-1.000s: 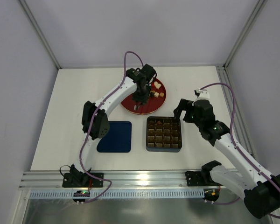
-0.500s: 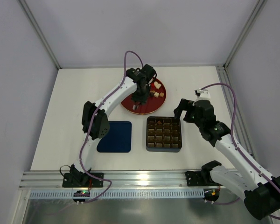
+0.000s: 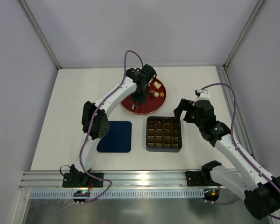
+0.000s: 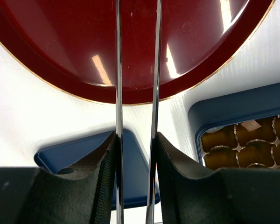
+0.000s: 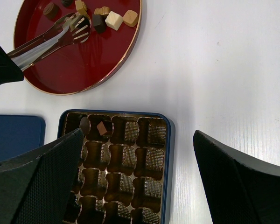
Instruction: Pack the chocolate
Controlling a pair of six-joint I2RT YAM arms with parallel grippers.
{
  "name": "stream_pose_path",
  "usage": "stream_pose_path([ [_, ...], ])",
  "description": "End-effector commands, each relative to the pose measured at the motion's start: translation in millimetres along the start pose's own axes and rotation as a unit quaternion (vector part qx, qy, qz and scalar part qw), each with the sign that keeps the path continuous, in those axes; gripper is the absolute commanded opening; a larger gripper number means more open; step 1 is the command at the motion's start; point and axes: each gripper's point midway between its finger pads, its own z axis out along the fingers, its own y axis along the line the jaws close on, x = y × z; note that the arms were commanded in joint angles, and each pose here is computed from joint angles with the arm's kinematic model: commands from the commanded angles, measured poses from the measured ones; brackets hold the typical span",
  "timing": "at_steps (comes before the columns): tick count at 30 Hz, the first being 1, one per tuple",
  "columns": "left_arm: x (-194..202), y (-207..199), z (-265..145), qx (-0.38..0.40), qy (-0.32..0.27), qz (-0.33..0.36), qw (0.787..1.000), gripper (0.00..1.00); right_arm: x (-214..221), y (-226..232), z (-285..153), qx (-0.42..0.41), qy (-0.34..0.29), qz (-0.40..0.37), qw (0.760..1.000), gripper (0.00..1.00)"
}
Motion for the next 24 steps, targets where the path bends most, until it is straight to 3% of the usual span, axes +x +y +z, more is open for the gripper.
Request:
stream_pose_path([
  [1, -16, 6, -33, 0.003, -0.043, -0.002, 0.999, 0.33, -9, 6, 0, -0.011, -0.017, 0.008, 1.000, 1.00],
  [24, -20, 9, -67, 0.016, -0.072, -0.006, 0.997, 0.32, -9, 7, 3, -0.012, -0.014, 0.007, 1.000, 1.00],
])
